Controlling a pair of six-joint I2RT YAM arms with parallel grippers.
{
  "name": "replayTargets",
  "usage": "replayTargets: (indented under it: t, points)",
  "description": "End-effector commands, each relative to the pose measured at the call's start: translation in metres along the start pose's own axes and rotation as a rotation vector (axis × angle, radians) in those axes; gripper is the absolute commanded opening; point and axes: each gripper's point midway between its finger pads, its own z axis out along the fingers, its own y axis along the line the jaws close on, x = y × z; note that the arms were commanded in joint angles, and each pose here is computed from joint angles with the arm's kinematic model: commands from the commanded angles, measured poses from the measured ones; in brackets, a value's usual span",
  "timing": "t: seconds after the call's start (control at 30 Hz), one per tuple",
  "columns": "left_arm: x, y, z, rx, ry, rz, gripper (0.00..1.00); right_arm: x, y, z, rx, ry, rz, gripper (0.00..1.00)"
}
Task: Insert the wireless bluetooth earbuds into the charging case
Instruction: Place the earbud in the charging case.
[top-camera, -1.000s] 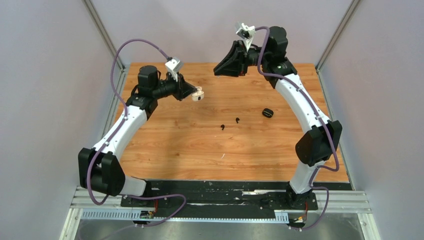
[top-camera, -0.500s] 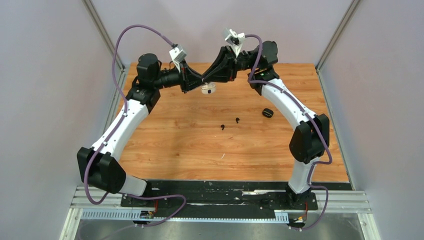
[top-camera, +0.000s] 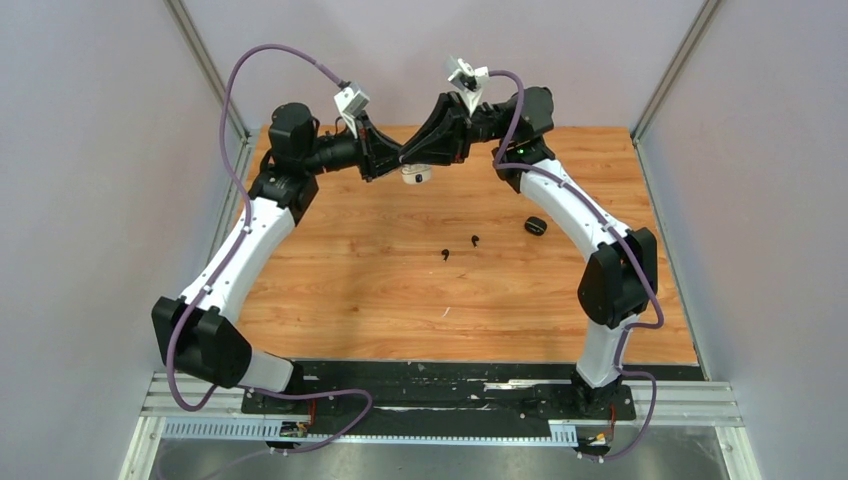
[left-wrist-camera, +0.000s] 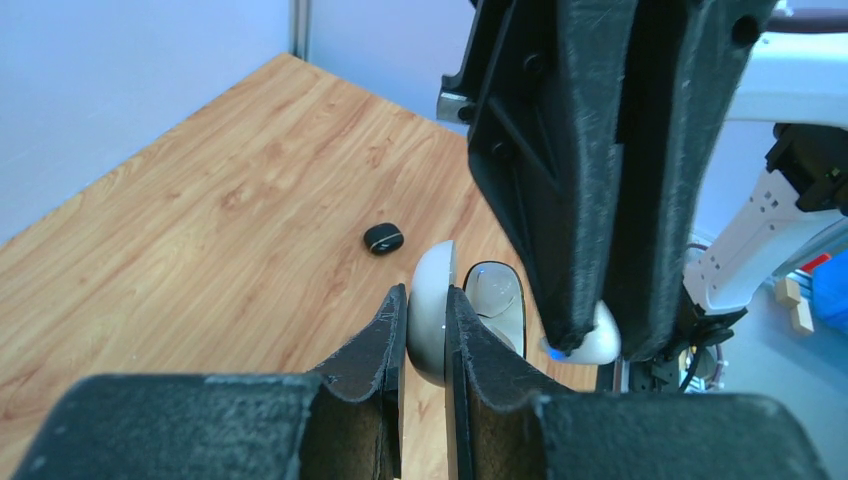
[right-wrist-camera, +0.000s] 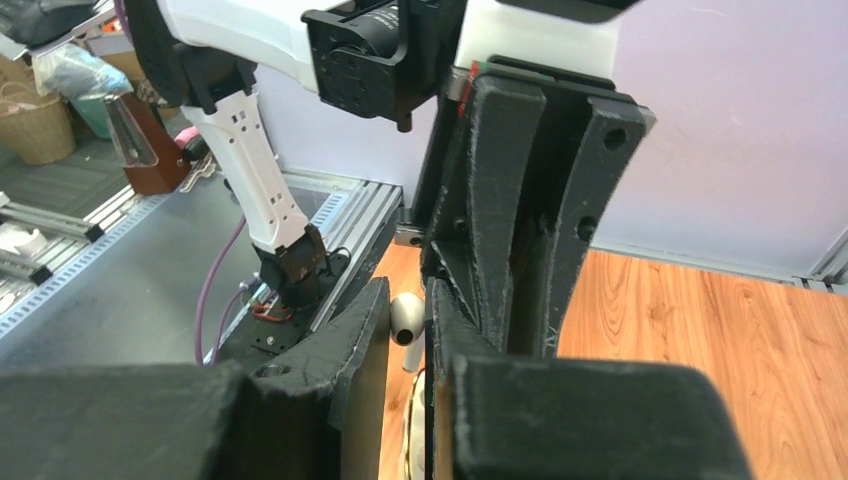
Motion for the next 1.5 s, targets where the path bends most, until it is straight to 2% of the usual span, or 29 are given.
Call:
replayTargets:
  t: [0.0,0.17,1.47]
  points:
    - [-0.04,-0.022,-0.007,0.019,-0.077,0.058,0.0,-0.012,-0.001,0.005,0.046,-0.055,-0.036,0.0]
    - [-0.044,-0.028,-0.008,0.039,-0.079,0.058,0.0,-0.016,-0.005,0.004,0.099,-0.092,-0.071,0.0]
    - [-0.057,-0.038,-0.009,0.13,-0.068,0.05,0.0,-0.03,0.001,0.01,0.186,-0.184,-0.266,0.0]
